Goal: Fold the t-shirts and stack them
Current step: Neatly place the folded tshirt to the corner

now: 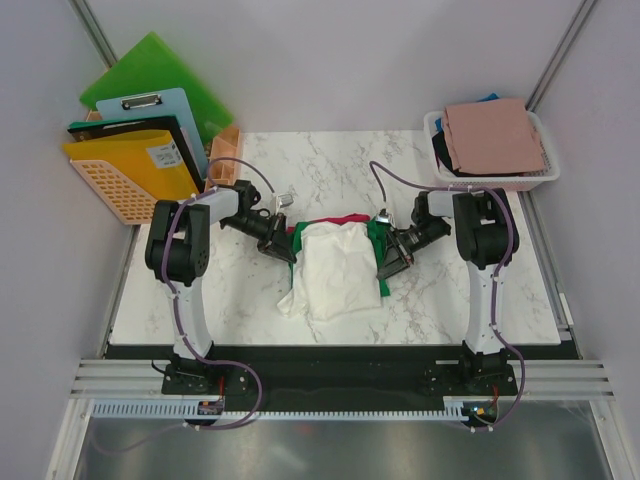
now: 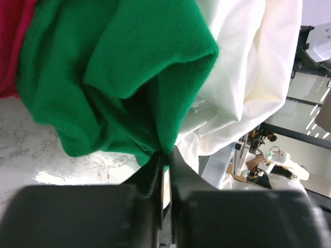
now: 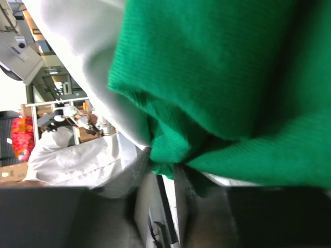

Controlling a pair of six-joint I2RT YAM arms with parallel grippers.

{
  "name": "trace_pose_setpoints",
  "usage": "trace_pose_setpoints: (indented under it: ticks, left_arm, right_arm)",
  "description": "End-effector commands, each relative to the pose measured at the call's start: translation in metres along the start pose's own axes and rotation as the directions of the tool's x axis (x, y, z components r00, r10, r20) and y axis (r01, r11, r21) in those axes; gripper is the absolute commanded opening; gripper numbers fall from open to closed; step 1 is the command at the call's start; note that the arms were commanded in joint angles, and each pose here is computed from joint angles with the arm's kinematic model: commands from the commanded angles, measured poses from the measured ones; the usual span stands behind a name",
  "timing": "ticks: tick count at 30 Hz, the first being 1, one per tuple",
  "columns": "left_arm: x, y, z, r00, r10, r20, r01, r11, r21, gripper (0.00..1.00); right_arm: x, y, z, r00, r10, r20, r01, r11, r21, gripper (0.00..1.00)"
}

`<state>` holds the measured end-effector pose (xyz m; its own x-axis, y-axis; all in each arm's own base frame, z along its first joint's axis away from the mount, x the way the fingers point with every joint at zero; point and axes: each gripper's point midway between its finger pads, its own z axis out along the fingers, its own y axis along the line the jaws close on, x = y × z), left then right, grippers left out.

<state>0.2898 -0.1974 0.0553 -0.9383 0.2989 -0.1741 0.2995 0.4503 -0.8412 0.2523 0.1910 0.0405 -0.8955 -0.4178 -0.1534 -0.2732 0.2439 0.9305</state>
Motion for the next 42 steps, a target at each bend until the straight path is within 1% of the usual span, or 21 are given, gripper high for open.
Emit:
trace_pose_setpoints:
  ticks: [1,4,7,11,12,13,17,18,19,20,22,25,31,34,36,39,40,42]
  left_arm:
    - [-0.008,-0.011,-0.003,1.000,0.026,0.016,-0.026,0.998,0.050,0.02]
    - [-0.007,-0.011,-0.002,0.999,0.028,0.015,-0.029,0.998,0.063,0.02]
    - [-0.007,-0.015,-0.002,0.999,0.034,0.018,-0.035,0.996,0.076,0.02]
    - [-0.010,-0.028,-0.006,0.997,0.066,0.033,-0.069,0.993,0.092,0.02]
    - [-0.010,-0.033,-0.006,0.996,0.081,0.035,-0.084,0.992,0.093,0.02]
    - [-0.010,-0.035,-0.006,0.995,0.094,0.034,-0.097,0.991,0.088,0.02]
    - [-0.002,-0.028,0.001,0.996,0.084,0.003,-0.084,0.994,0.071,0.03]
    - [0.000,-0.026,0.002,0.997,0.074,-0.010,-0.073,0.995,0.065,0.08]
    - [0.003,-0.019,0.003,0.997,0.066,-0.027,-0.065,0.997,0.042,0.21]
    - [0.006,-0.016,0.004,0.998,0.060,-0.037,-0.059,0.998,0.031,0.28]
    - [0.009,-0.008,0.001,0.996,0.070,-0.056,-0.072,0.997,-0.026,0.42]
    - [0.014,0.001,-0.006,0.993,0.080,-0.081,-0.089,0.990,-0.112,0.47]
    - [0.021,0.013,-0.024,0.992,0.061,-0.111,-0.083,0.976,-0.203,0.48]
    - [0.019,0.022,-0.037,0.994,0.058,-0.095,-0.082,0.961,-0.264,0.48]
    - [0.012,0.030,-0.047,0.997,0.053,-0.059,-0.069,0.949,-0.308,0.48]
    - [0.002,0.036,-0.049,0.997,0.066,-0.031,-0.073,0.941,-0.330,0.52]
    - [0.000,0.038,-0.045,0.998,0.051,-0.022,-0.056,0.947,-0.315,0.55]
    - [-0.009,0.036,-0.042,0.999,0.047,0.000,-0.045,0.958,-0.283,0.56]
  right_arm:
    - [-0.008,0.003,0.003,0.997,-0.078,0.022,0.078,0.997,-0.017,0.18]
    - [-0.005,0.005,0.003,0.997,-0.079,0.019,0.079,0.997,-0.019,0.12]
    - [-0.005,0.011,0.002,0.996,-0.090,0.025,0.090,0.995,-0.028,0.00]
    - [-0.005,0.017,0.000,0.994,-0.105,0.024,0.105,0.994,-0.034,0.00]
    - [-0.008,0.020,-0.001,0.990,-0.137,0.027,0.138,0.990,-0.036,0.00]
    - [-0.008,0.026,-0.002,0.991,-0.130,0.025,0.131,0.990,-0.047,0.00]
    - [-0.015,0.034,-0.004,0.987,-0.155,0.032,0.157,0.987,-0.047,0.00]
    - [-0.015,0.033,-0.003,0.986,-0.166,0.030,0.167,0.985,-0.052,0.06]
    - [-0.013,0.035,-0.004,0.988,-0.155,0.027,0.157,0.986,-0.060,0.33]
    - [-0.012,0.035,-0.003,0.988,-0.153,0.026,0.155,0.986,-0.066,0.41]
    - [-0.009,0.034,-0.002,0.989,-0.149,0.025,0.151,0.985,-0.079,0.50]
    - [-0.007,0.031,0.000,0.989,-0.149,0.021,0.150,0.985,-0.082,0.52]
    - [-0.007,0.028,0.000,0.989,-0.149,0.018,0.150,0.985,-0.082,0.52]
    - [-0.004,0.027,0.001,0.989,-0.147,0.014,0.148,0.985,-0.085,0.52]
    - [-0.002,0.023,0.003,0.990,-0.142,0.012,0.143,0.986,-0.091,0.52]
    - [-0.002,0.019,0.004,0.991,-0.133,0.013,0.134,0.986,-0.096,0.52]
    - [-0.002,0.018,0.005,0.991,-0.130,0.008,0.130,0.987,-0.098,0.52]
    - [-0.001,0.017,0.005,0.991,-0.132,0.004,0.132,0.987,-0.095,0.52]
